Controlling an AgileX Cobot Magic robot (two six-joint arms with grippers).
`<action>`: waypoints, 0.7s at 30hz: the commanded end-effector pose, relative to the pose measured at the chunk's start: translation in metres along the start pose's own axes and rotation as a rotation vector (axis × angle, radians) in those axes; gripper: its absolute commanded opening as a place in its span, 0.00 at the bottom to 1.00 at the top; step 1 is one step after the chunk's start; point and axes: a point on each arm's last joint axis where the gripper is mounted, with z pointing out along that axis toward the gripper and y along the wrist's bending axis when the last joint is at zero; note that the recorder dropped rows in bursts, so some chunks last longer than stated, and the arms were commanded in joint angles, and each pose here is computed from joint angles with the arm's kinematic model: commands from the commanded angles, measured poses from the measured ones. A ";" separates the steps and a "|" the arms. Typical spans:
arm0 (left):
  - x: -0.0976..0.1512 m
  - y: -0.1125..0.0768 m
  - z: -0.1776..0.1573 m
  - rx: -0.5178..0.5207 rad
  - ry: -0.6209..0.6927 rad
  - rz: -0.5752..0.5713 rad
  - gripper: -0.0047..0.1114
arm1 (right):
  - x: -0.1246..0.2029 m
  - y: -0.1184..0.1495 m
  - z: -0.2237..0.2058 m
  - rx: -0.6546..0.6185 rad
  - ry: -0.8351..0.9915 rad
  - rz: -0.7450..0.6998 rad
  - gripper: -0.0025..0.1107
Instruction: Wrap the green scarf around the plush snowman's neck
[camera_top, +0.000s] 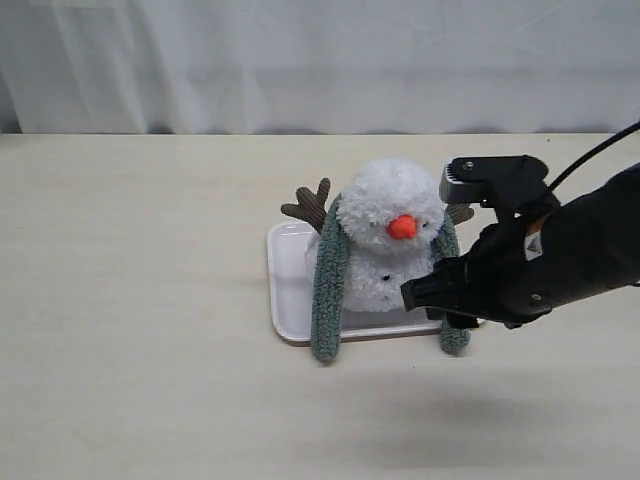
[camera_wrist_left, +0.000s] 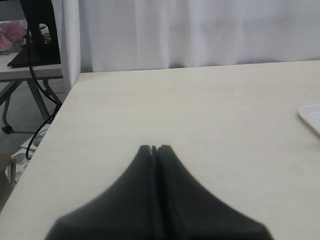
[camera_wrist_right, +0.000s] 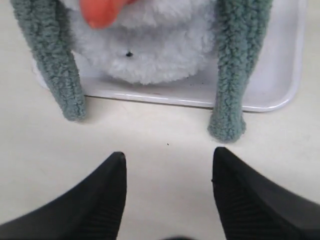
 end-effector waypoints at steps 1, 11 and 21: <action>-0.001 0.000 0.000 0.005 -0.013 -0.003 0.04 | 0.006 -0.002 -0.036 -0.009 -0.038 -0.037 0.42; -0.001 0.000 0.000 0.005 -0.013 -0.003 0.04 | 0.022 -0.010 -0.141 -0.116 -0.454 -0.078 0.07; -0.001 0.000 0.000 0.005 -0.013 -0.003 0.04 | 0.070 -0.026 -0.219 -0.172 -0.776 -0.130 0.06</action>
